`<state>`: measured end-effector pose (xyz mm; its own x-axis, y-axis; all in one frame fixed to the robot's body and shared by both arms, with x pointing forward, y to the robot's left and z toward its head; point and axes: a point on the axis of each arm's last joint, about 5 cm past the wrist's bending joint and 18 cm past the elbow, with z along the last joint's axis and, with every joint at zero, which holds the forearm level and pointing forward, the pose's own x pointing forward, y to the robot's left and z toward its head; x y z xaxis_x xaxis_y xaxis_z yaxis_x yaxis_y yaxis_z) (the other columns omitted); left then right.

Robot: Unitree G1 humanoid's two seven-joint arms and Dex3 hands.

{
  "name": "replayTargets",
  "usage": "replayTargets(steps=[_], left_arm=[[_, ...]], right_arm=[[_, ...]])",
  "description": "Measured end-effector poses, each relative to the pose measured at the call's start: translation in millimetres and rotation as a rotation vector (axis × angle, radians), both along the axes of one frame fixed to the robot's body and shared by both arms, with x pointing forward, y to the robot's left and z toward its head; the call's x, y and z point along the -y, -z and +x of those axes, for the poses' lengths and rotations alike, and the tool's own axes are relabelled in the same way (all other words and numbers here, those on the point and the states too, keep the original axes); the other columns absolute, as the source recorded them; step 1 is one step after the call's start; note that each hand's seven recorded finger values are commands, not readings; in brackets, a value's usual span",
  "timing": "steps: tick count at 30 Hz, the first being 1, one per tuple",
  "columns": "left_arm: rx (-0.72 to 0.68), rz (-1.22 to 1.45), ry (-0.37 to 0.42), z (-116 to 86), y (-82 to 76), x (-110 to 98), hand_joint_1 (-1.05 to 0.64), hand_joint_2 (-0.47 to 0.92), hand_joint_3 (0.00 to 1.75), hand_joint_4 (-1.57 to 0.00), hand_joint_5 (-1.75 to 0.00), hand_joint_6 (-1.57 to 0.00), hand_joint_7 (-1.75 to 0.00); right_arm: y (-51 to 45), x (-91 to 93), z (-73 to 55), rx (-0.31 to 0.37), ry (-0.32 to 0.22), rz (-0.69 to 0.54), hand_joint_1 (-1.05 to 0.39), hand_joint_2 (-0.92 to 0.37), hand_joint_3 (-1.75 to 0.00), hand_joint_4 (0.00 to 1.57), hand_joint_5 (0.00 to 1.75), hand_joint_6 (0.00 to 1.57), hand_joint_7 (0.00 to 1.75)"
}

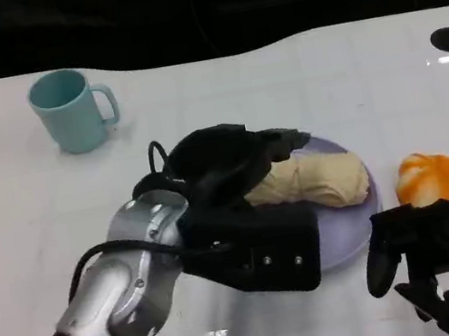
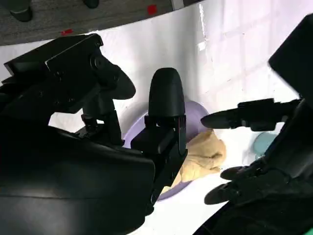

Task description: Grasp the towel on the left side of the plate with the left hand and place it into the plate.

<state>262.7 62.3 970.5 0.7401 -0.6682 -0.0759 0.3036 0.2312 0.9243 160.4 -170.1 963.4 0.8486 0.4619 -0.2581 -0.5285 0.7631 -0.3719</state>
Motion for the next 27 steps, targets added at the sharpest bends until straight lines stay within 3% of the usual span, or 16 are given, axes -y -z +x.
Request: replayTargets(steps=[4, 10, 15, 17, 19, 20, 23, 27], left_arm=[[-0.057, -0.04, -0.019, -2, -5.8, -14, -0.6, 0.92, 0.17, -0.18, -0.57, -0.36, -0.03], [-0.174, -0.189, -0.032, -11, -17.0, -47, -0.43, 0.92, 0.22, -0.33, -0.65, -0.48, -0.07], [-0.28, -0.394, -0.069, -25, -11.2, -73, -0.24, 0.92, 0.2, -0.63, -0.82, -0.71, -0.17], [-0.326, -0.523, -0.089, -33, -5.8, -81, -0.17, 0.91, 0.24, -0.78, -0.95, -0.89, -0.26], [-0.381, -0.673, -0.141, -42, 0.7, -87, -0.14, 0.7, 0.7, -0.78, -1.14, -0.95, -0.41], [-0.414, -0.743, -0.171, -48, 3.7, -90, -0.13, 0.59, 0.93, -0.77, -1.28, -0.94, -0.58], [-0.536, -0.893, -0.259, -66, 9.1, -96, -0.11, 0.5, 1.15, -0.76, -1.45, -0.86, -0.88], [-0.655, -1.008, -0.326, -84, 6.7, -104, -0.09, 0.46, 1.29, -0.79, -1.55, -0.85, -1.04]], right_arm=[[-0.2, -0.2, 0.3, 0.001, -0.001, -0.001, 0.02, -0.57, -1.06, 0.7, 1.71, 0.68, 1.43], [-0.4, -1.6, 1.5, 0.006, -0.005, -0.006, 0.02, -0.58, -1.06, 0.71, 1.7, 0.68, 1.43], [-0.4, -3.3, 2.9, 0.012, -0.009, -0.016, 0.01, -0.57, -1.07, 0.71, 1.7, 0.69, 1.42], [-0.3, -3.9, 3.3, 0.011, -0.011, -0.015, 0.02, -0.58, -1.07, 0.71, 1.69, 0.69, 1.42], [-0.4, -4.2, 3.5, 0.011, -0.013, -0.014, 0.02, -0.58, -1.07, 0.72, 1.7, 0.69, 1.42], [-0.4, -4.4, 3.6, 0.01, -0.013, -0.013, 0.02, -0.57, -1.07, 0.72, 1.7, 0.7, 1.42], [-0.2, -4.6, 3.8, 0.009, -0.014, -0.012, 0.02, -0.57, -1.07, 0.72, 1.69, 0.7, 1.42], [-0.3, -5.1, 4.0, 0.009, -0.016, -0.012, 0.02, -0.57, -1.07, 0.72, 1.69, 0.7, 1.42]])
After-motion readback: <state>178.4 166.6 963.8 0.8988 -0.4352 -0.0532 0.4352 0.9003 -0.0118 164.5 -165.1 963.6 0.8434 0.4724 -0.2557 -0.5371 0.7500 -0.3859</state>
